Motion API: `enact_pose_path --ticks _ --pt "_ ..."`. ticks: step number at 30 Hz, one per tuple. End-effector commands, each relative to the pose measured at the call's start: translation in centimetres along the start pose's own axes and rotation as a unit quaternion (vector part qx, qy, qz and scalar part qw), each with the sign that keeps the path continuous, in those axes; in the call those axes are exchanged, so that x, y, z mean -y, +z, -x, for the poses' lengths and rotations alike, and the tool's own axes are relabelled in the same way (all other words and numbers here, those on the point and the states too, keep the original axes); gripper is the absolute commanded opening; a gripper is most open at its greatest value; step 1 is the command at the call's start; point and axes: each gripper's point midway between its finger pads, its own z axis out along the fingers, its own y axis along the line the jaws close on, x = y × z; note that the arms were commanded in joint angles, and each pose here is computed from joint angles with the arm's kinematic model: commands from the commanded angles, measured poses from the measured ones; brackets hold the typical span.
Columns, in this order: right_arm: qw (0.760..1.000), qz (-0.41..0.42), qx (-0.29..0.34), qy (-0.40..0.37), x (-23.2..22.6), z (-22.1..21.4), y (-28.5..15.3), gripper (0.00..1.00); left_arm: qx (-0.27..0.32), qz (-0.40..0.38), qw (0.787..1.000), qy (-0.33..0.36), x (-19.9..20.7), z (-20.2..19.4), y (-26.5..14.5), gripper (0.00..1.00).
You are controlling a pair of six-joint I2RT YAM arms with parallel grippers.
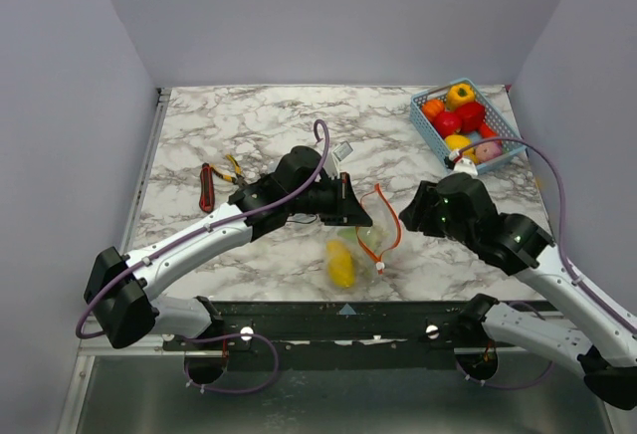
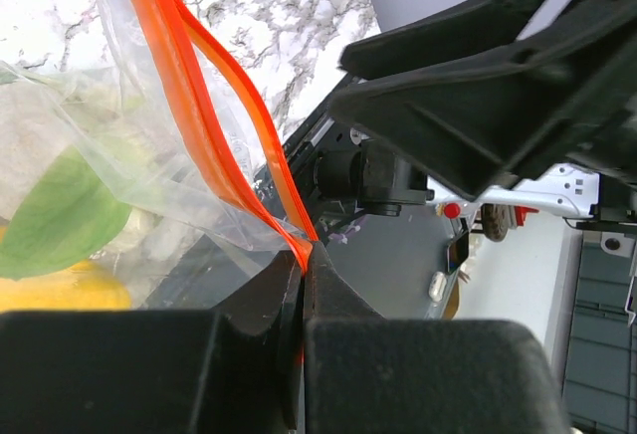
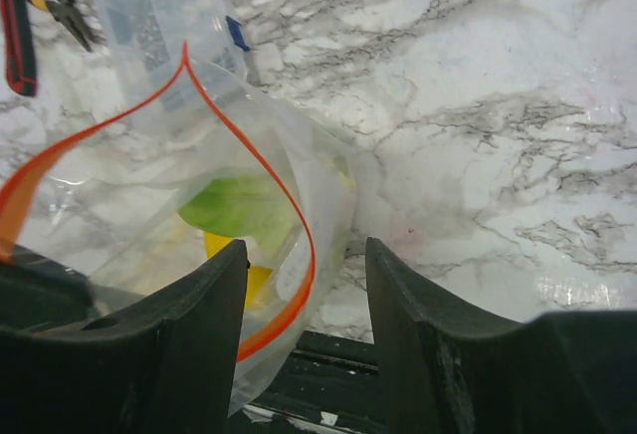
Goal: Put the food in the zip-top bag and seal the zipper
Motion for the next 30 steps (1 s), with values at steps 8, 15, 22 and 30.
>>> enact_pose_path --ticks 8,15,22,30 --pt "0.999 0.012 -0.048 -0.02 -0.7 -3.6 4.5 0.41 0.01 -0.034 0.999 0.021 2.2 0.8 -1.2 0.0" --pt "0.999 0.028 -0.039 -0.01 -1.7 -3.0 4.7 0.03 0.011 -0.031 0.999 0.022 1.9 0.9 -1.1 0.0" --pt "0.996 0.085 0.036 -0.004 -6.2 5.2 -0.5 0.0 0.071 -0.031 0.997 0.015 1.5 2.7 -3.3 0.0" --pt "0.997 0.074 0.014 0.01 -5.1 2.2 2.0 0.0 0.073 -0.045 0.996 0.002 0.9 2.1 -3.7 0.0"
